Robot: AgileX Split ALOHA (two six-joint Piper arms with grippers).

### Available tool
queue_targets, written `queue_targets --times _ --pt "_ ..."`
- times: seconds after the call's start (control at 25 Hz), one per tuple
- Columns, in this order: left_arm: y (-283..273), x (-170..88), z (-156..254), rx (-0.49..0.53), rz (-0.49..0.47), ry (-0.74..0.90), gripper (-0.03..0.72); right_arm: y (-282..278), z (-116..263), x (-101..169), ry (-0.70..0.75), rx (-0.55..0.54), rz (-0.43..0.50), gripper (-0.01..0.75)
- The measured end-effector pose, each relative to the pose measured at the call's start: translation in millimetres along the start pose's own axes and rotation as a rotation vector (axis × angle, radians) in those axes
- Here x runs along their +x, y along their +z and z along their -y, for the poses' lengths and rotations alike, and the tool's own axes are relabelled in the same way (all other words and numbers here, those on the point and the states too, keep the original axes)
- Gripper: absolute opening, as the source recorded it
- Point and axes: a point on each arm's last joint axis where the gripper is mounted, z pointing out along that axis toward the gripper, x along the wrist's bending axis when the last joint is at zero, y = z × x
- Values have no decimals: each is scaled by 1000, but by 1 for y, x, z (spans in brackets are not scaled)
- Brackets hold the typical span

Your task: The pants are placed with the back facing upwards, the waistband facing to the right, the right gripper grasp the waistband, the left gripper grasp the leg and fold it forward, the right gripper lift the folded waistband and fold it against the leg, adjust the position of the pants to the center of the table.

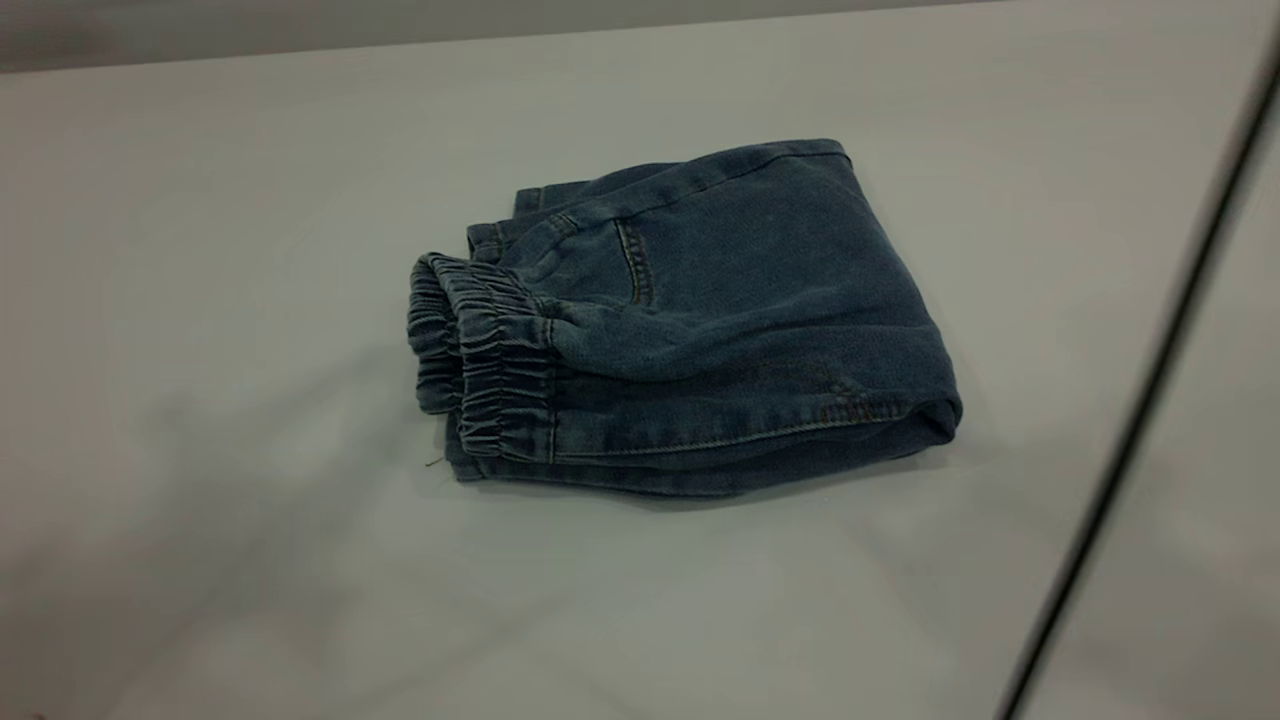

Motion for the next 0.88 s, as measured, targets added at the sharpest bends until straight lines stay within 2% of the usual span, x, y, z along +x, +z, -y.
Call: queue_targets --times 0.16,0.32,0.44,0.64,0.88 --pt "-18 -11 5 95 43 -22 383 -39 21 7 10 -72 5 473" --pt "-16 -19 24 251 122 -68 383 -58 54 12 15 -80 15 473" --pt "-13 -25 36 300 154 -134 383 -66 87 16 16 -72 16 473" --pt "-6 -38 68 391 198 -204 383 -56 137 18 72 -79 22 471" --pt "-8 -62 110 495 251 -267 383 -33 205 18 94 10 36 471"
